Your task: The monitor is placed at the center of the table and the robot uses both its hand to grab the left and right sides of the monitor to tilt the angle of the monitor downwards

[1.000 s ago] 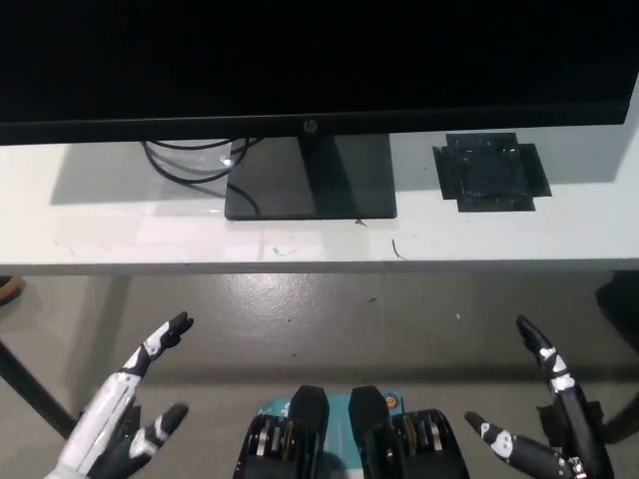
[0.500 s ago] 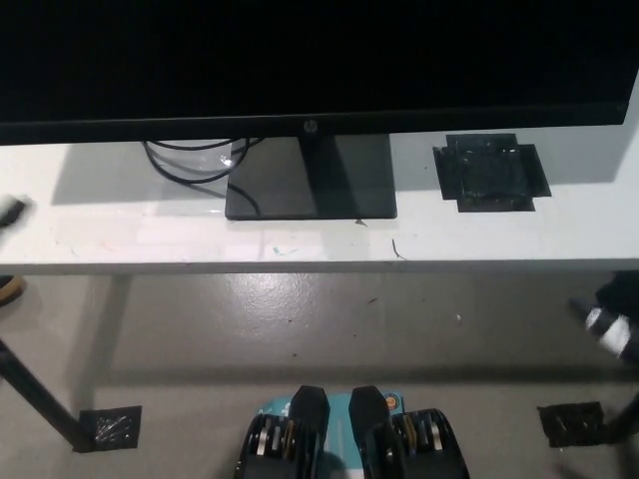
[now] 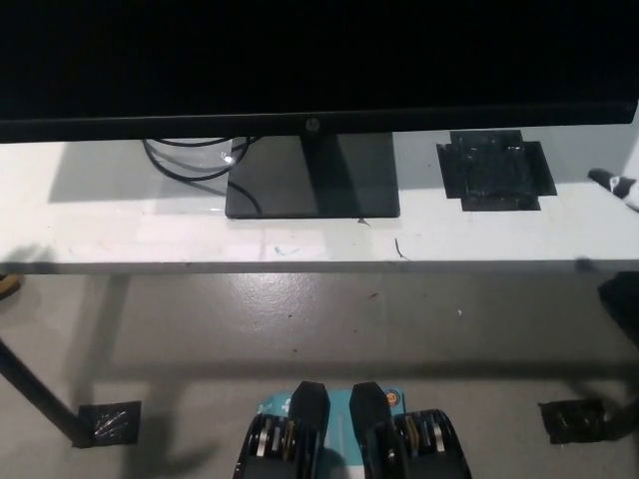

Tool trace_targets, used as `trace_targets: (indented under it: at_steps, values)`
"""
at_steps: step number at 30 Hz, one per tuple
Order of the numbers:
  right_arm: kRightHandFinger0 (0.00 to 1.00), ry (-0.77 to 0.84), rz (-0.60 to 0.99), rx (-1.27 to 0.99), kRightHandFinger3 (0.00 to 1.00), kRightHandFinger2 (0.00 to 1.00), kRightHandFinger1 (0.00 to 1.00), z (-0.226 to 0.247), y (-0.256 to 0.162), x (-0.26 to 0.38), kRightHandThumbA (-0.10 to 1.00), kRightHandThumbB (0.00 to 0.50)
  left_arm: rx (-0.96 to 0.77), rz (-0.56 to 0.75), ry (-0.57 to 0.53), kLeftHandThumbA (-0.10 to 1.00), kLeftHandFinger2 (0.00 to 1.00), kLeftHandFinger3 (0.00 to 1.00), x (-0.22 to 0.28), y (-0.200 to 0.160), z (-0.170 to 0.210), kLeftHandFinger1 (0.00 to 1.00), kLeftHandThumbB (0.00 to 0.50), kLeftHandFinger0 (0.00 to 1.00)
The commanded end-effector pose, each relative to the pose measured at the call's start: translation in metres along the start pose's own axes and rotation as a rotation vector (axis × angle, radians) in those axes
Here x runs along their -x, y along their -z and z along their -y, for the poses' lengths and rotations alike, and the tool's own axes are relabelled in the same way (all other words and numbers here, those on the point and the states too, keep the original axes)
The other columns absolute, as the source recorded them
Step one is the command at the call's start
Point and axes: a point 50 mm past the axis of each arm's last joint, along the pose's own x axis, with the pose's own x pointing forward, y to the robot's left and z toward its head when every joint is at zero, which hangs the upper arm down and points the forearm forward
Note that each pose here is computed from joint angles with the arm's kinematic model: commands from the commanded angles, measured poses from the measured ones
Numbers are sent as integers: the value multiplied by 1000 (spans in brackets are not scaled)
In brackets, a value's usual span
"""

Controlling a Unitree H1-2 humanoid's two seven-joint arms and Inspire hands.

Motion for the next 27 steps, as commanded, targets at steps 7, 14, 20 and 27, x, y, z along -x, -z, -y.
trace_targets:
  at_steps: [7,14,20,27]
  values:
    - [1000,-102,-116,25,1000,1000,1000,26,26,-66,1000,471,-140,-90,95,913,1000,1000,-54,23,-36,1000,356,1000]
    - [1000,-108,-166,10,1000,1000,1000,36,34,-100,1000,500,-198,-127,131,926,1000,1000,-72,37,-41,1000,382,1000]
    - [1000,-95,-198,-33,1000,1000,1000,40,44,-105,1000,489,-200,-152,142,945,1000,1000,-72,44,-41,1000,388,1000]
    - [1000,-46,-259,-28,1000,1000,1000,50,51,-100,1000,500,-209,-167,155,970,1000,1000,-73,46,-41,1000,377,1000]
